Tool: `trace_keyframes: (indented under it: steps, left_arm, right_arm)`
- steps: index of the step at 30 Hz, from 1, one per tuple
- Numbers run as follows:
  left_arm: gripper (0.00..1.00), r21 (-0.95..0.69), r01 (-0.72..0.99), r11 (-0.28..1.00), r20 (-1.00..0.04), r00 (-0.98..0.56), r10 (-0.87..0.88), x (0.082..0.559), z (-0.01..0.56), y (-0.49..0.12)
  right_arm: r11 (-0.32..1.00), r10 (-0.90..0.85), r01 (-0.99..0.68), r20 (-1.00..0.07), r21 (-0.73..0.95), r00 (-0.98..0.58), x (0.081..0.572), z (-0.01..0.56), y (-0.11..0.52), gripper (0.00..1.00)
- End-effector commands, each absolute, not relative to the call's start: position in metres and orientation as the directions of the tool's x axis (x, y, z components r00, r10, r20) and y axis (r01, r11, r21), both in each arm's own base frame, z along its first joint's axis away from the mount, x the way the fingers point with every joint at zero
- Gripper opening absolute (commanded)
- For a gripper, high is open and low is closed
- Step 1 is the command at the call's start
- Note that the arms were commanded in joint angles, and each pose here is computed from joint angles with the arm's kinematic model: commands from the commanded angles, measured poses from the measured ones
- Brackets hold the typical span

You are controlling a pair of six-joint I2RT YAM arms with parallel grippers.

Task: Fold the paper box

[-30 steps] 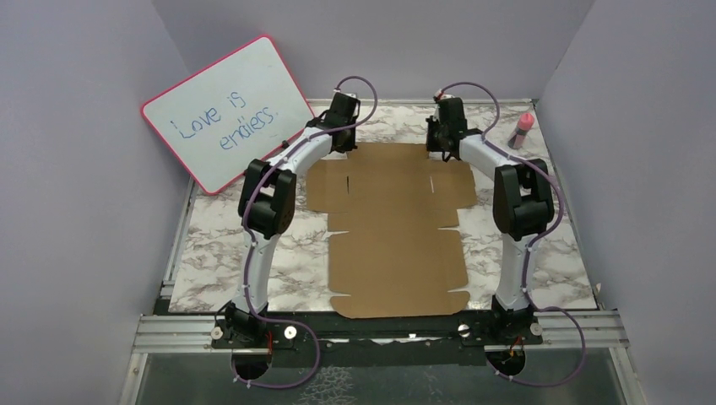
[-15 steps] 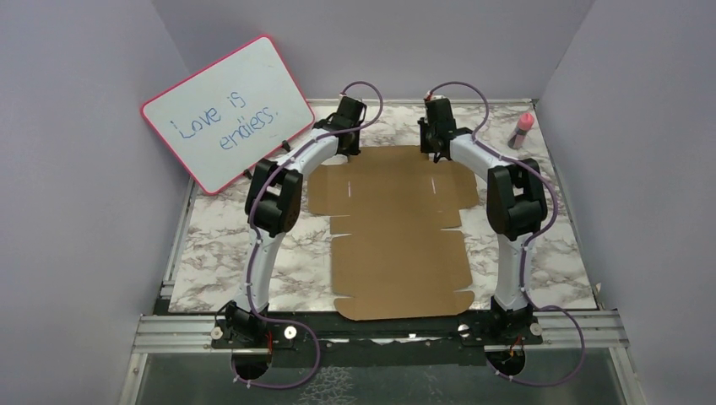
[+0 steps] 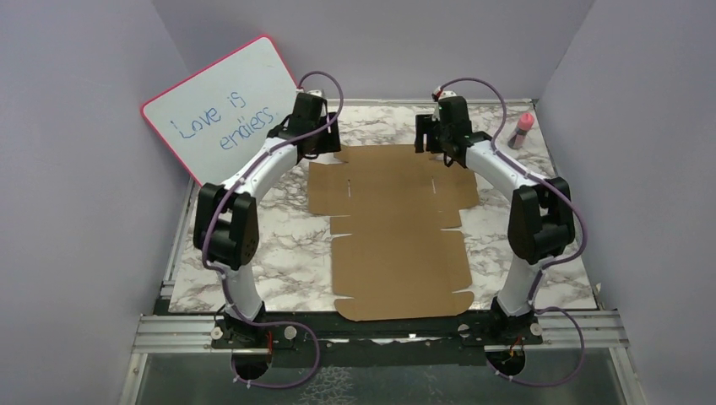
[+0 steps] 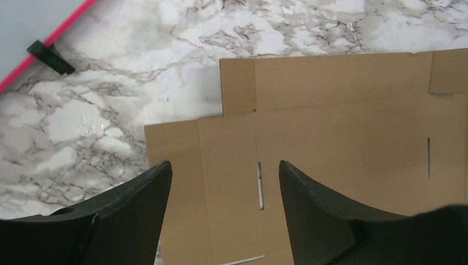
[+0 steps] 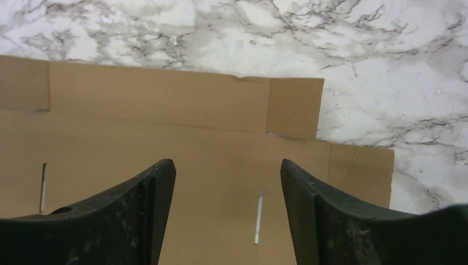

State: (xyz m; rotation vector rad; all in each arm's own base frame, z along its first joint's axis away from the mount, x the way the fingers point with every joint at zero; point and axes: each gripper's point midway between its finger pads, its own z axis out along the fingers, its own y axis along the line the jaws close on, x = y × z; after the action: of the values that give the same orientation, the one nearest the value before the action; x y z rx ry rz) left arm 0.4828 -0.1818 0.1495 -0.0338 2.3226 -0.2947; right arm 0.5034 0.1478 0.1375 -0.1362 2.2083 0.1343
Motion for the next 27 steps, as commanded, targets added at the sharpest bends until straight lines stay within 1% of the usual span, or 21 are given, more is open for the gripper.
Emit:
trace_keyframes:
  steps: [1,8,11,15,20,22,27]
  left_arm:
    - [0.73,-0.347,0.082,0.934,-0.693,-0.693,-0.197,0.449,0.156,-0.183]
    - [0.73,-0.502,0.073,0.862,-0.611,-0.735,-0.294,0.383,0.136,-0.177]
    - [0.73,-0.567,0.066,0.821,-0.552,-0.770,-0.320,0.357,0.120,-0.181]
    - [0.73,-0.667,0.054,0.743,-0.478,-0.796,-0.372,0.331,0.105,-0.192]
    - [0.74,-0.721,0.015,0.693,-0.409,-0.816,-0.408,0.320,0.090,-0.198]
    - [0.73,-0.743,-0.002,0.669,-0.374,-0.828,-0.417,0.316,0.085,-0.202]
    - [0.73,-0.740,-0.050,0.671,-0.332,-0.840,-0.429,0.312,0.068,-0.201]
  right_arm:
    - [0.954,-0.017,-0.247,-0.788,0.172,-0.615,0.474,0.140,0.172,0.76]
    - [0.845,0.038,-0.373,-0.739,0.383,-0.673,0.417,0.131,0.217,0.78]
    - [0.773,0.069,-0.422,-0.724,0.473,-0.686,0.396,0.130,0.233,0.78]
    - [0.692,0.084,-0.443,-0.673,0.570,-0.735,0.367,0.115,0.247,0.78]
    - [0.627,0.088,-0.431,-0.608,0.649,-0.789,0.341,0.092,0.257,0.78]
    - [0.621,0.085,-0.420,-0.589,0.662,-0.804,0.335,0.083,0.259,0.78]
    - [0.615,0.085,-0.396,-0.556,0.682,-0.827,0.327,0.066,0.260,0.78]
